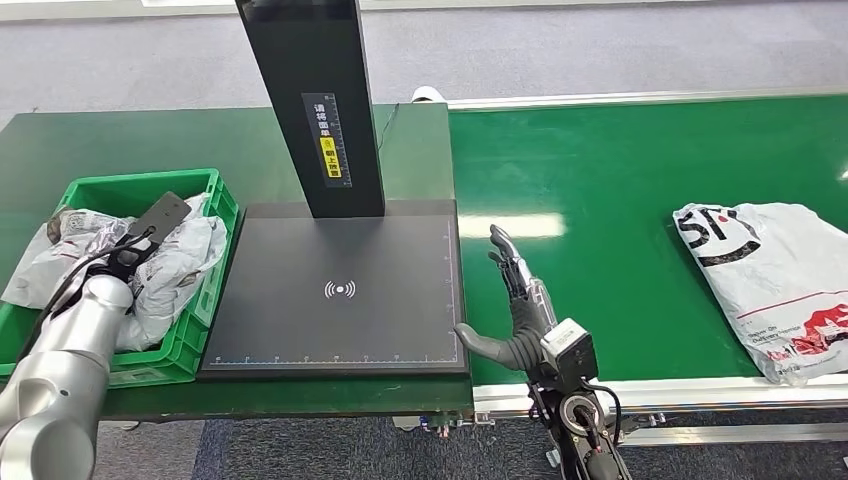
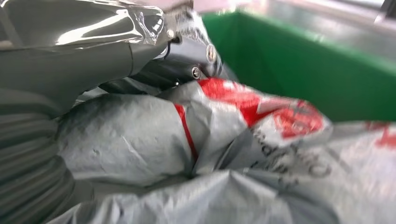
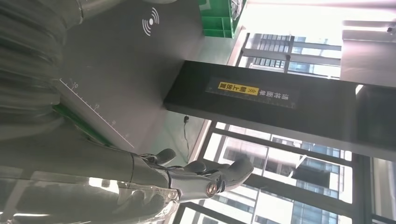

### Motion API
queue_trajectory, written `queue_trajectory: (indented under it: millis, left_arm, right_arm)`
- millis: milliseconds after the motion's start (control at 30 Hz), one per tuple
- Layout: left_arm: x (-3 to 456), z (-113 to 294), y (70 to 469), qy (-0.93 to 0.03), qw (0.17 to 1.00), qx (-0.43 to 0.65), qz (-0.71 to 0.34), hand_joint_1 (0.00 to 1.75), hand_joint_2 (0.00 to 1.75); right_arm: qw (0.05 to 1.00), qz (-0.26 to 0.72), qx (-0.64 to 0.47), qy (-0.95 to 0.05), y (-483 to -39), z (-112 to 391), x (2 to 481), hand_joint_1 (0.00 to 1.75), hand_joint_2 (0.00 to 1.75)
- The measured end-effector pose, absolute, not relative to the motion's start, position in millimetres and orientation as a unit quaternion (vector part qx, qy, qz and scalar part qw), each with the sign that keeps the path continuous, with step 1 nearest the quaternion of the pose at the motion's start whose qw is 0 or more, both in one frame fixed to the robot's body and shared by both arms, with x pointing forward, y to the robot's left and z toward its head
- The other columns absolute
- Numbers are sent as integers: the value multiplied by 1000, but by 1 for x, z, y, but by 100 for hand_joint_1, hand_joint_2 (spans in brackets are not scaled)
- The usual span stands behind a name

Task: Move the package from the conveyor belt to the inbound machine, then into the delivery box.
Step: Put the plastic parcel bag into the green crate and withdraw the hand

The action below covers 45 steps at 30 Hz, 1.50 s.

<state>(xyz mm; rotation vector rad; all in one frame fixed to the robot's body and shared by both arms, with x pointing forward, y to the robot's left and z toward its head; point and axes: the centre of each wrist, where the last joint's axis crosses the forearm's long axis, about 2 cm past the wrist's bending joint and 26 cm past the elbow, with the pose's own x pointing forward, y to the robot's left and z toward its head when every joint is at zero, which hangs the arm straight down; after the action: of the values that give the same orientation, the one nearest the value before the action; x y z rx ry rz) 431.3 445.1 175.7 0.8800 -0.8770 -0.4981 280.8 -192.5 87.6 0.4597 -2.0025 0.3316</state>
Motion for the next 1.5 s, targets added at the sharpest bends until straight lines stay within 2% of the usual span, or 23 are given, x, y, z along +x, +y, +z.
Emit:
queue_trajectory:
  millis: [267, 700, 1067, 1233, 1500]
  left_arm:
    - [429, 169, 434, -496, 719, 438, -212, 0, 175]
    - [427, 164, 383, -652, 635, 361, -204, 0, 175]
    - [381, 151, 328, -796, 488, 335, -131, 0, 175]
    - [354, 150, 298, -856, 459, 219, -91, 0, 175]
    - [321, 133, 249, -876, 466, -78, -99, 0, 175]
  right_arm:
    - [509, 134, 193, -828, -193, 86, 279, 0, 175]
    - [503, 120, 191, -835, -195, 86, 279, 0, 175]
    - [497, 110, 190, -840, -197, 85, 279, 0, 175]
    - [497, 104, 193, -840, -197, 85, 279, 0, 175]
    - [494, 104, 210, -837, -197, 87, 281, 0, 175]
